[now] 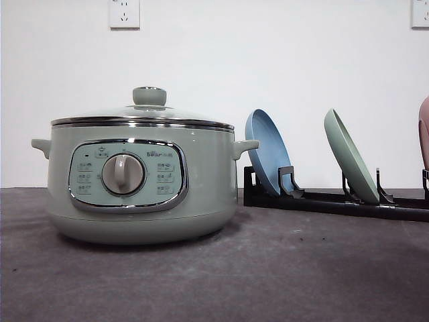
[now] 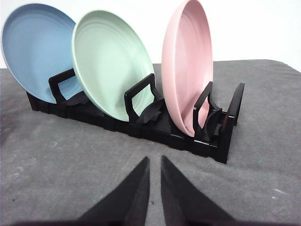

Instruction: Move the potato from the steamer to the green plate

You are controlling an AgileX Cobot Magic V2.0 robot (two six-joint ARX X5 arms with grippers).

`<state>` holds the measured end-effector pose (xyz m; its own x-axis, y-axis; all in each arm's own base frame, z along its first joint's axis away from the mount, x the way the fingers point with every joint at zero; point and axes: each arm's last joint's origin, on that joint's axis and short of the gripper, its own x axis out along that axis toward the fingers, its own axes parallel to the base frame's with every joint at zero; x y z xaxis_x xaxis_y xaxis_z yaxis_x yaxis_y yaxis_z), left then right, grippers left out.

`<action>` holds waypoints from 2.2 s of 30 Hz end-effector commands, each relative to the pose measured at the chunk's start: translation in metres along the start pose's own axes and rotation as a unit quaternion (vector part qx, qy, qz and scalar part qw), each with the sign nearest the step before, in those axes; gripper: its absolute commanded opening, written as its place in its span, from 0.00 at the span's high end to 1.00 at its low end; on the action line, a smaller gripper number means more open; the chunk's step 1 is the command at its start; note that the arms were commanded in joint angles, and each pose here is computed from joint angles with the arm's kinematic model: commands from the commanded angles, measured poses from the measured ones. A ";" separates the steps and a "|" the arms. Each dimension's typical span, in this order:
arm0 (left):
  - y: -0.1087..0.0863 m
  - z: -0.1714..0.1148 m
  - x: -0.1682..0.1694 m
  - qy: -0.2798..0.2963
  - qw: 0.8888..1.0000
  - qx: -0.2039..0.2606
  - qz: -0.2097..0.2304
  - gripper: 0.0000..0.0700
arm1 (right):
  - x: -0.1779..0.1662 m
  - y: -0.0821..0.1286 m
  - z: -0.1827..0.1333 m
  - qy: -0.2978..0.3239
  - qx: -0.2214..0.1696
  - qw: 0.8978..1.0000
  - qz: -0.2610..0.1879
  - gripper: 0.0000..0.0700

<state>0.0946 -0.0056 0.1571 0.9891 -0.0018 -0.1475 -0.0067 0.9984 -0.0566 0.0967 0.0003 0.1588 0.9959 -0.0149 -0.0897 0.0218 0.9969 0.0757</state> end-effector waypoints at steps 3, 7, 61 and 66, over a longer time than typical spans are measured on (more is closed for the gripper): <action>0.000 -0.005 0.002 0.000 0.999 -0.042 0.001 0.96 | 0.000 0.000 0.000 -0.004 0.000 1.000 0.001 0.95; -0.001 -0.001 0.002 -0.018 0.995 -0.099 -0.010 0.99 | 0.000 0.000 0.002 -0.014 0.045 0.999 0.005 0.95; -0.070 0.277 -0.001 0.099 0.924 0.010 -0.369 0.98 | -0.009 0.040 0.253 0.150 0.029 0.942 0.299 1.00; -0.070 0.275 -0.002 0.116 0.923 -0.005 -0.367 0.98 | -0.010 0.042 0.253 0.151 0.027 0.939 0.309 1.00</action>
<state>0.1350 -0.0594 0.4270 0.6710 -0.6832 -0.2881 0.6395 0.7299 -0.2414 0.1114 0.0225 0.4070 0.7460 0.5890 -0.3109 -0.5220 0.8070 0.2763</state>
